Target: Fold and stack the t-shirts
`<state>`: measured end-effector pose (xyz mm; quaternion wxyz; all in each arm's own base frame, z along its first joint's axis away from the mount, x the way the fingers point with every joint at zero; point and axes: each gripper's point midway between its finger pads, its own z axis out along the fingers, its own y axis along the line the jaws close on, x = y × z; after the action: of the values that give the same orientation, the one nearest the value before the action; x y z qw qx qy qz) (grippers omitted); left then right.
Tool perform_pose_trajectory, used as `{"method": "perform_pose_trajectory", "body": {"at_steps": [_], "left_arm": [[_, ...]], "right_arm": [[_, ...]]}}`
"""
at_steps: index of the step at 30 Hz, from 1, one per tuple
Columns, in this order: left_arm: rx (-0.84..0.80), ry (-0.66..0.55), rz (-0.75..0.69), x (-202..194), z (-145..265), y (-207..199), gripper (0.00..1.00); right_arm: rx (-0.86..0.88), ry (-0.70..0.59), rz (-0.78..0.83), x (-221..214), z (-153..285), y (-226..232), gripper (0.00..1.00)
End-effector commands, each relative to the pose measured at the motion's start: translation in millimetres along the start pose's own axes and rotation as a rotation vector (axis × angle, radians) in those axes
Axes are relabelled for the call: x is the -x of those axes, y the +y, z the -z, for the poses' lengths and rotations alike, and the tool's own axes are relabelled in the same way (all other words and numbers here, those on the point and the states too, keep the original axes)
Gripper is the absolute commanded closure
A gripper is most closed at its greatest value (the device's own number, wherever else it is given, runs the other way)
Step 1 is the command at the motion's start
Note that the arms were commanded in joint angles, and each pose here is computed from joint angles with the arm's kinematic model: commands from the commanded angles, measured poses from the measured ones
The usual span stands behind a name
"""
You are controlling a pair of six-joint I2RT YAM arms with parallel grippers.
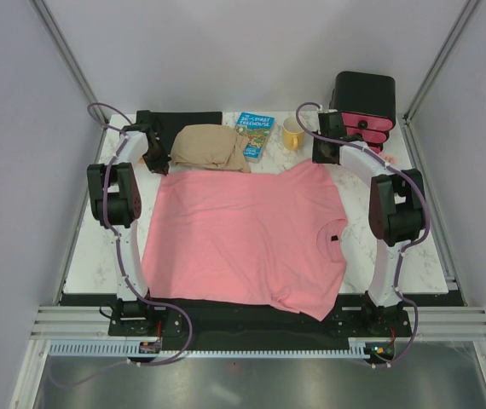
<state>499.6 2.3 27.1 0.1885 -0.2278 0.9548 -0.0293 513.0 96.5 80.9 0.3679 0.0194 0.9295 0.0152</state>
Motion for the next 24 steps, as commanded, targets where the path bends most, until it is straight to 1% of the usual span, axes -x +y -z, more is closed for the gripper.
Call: {"method": "perform_pose_trajectory", "body": {"at_steps": [1,9,13,17,24], "left_arm": [[-0.026,-0.094,-0.043,31,25,-7,0.98],[-0.067,-0.168,-0.021,49,60,-17,0.98],[-0.089,-0.175,-0.018,47,73,-19,0.98],[-0.095,-0.189,-0.024,46,85,-18,0.98],[-0.128,-0.212,-0.036,43,109,-21,0.98]], "right_arm": [[0.011,-0.053,0.007,17,1,4,1.0],[0.006,-0.1,0.014,30,14,2,1.0],[0.013,-0.13,0.008,34,21,2,1.0],[0.028,-0.186,0.007,45,32,4,1.0],[0.063,-0.219,0.023,54,54,7,1.0]]}}
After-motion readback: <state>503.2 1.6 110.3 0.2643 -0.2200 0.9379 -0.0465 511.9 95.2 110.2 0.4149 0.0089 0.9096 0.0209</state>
